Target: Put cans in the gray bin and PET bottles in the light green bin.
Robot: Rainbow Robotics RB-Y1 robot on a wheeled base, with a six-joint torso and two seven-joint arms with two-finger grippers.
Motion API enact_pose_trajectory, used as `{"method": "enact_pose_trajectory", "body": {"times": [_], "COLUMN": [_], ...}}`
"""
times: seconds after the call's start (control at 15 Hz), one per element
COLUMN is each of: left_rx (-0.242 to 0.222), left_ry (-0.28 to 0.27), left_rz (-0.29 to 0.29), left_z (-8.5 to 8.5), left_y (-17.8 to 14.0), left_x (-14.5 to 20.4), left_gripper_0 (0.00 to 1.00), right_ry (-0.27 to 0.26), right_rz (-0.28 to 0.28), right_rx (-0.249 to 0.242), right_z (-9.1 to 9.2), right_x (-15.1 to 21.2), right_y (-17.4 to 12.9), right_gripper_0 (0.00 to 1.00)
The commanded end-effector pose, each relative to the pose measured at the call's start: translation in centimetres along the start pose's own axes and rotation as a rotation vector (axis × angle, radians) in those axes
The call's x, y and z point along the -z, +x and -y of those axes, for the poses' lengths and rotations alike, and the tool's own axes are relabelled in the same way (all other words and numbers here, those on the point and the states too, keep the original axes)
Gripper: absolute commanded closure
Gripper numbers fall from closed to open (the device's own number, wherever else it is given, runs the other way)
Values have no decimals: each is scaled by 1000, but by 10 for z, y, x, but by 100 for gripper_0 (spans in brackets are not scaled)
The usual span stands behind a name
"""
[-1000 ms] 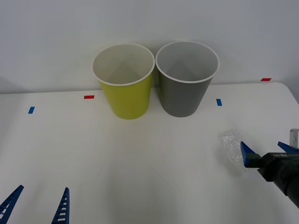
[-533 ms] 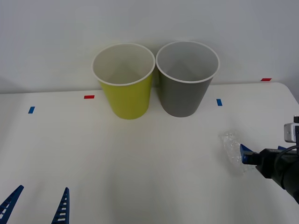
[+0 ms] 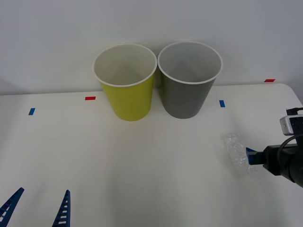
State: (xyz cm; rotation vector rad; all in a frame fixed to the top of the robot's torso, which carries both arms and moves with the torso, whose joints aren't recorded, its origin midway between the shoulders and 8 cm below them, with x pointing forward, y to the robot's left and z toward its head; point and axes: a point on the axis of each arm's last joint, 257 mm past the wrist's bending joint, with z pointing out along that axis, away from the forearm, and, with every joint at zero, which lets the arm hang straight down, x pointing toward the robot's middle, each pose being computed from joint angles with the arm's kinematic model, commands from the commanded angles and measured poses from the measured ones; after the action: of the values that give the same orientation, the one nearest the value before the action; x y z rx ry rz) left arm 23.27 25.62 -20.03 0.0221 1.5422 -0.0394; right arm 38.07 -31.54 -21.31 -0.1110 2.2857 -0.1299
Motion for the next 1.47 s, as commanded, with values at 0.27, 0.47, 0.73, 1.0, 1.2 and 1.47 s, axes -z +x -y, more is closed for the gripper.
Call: {"method": "enact_pose_trajectory", "body": {"times": [0.27, 0.47, 0.73, 1.0, 1.2, 1.47], "left_rx": [0, 0, 0, 0, 0, 0], "left_ry": [0, 0, 0, 0, 0, 0], "left_rz": [0, 0, 0, 0, 0, 0], "left_z": [0, 0, 0, 0, 0, 0], "left_y": [0, 0, 0, 0, 0, 0], "left_x": [0, 0, 0, 0, 0, 0], "left_gripper_0": [0, 0, 0, 0, 0, 0], "right_ry": [-60, -133, -150, -187, -195, -169], "right_rz": [-33, -73, -104, -141, -127, -158], "right_rx": [25, -8, 9, -1, 9, 20], "right_z": [1, -9, -11, -24, -28, -13], "right_x": [-20, -40, -46, -43, -42, -54], "right_y": [-4, -2, 4, 3, -6, -1], "right_gripper_0": [0, 0, 0, 0, 0, 0]}}
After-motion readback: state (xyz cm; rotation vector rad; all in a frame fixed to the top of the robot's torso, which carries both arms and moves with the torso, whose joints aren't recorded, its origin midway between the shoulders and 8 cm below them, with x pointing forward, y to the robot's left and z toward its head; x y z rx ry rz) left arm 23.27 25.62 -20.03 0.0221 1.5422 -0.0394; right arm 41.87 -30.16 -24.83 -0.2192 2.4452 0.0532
